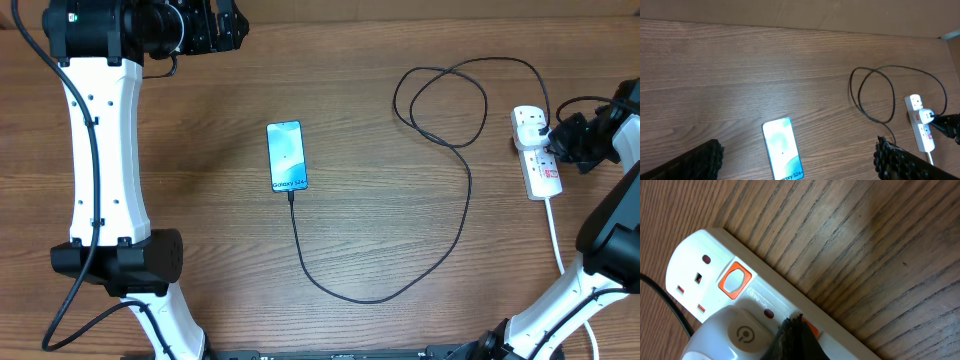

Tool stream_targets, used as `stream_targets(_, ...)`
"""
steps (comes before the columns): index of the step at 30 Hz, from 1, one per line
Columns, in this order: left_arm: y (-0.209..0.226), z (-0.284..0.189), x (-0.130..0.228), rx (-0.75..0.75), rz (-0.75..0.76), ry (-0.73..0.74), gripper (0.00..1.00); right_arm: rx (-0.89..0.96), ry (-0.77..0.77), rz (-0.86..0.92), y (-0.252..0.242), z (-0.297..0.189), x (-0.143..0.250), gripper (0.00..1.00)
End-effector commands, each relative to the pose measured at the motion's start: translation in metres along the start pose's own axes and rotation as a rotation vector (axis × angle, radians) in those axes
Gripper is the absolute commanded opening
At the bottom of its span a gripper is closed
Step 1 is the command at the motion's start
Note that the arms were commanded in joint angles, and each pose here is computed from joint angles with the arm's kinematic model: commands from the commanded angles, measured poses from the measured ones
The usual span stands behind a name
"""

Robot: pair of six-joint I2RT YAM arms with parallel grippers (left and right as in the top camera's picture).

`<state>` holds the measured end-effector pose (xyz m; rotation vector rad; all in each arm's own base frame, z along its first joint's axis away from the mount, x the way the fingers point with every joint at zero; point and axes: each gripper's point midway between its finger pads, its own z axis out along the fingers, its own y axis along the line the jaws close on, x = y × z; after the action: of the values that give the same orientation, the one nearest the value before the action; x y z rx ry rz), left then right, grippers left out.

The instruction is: Plug charger to phone and switch on socket

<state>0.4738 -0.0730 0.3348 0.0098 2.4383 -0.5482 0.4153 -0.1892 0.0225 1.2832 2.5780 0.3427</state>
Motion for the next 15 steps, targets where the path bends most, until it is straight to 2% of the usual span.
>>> stream_targets(1, 0.0036, 0.0020, -0.0005, -0.009, 0.008, 0.001, 1.00, -0.032, 0.244, -0.033, 0.0210, 0.0332, 0.0763, 0.04)
stream_targets(15, 0.0036, 0.0020, -0.0005, -0.009, 0.008, 0.001, 1.00, -0.015, 0.240, -0.023, 0.0165, 0.0321, 0.0744, 0.04)
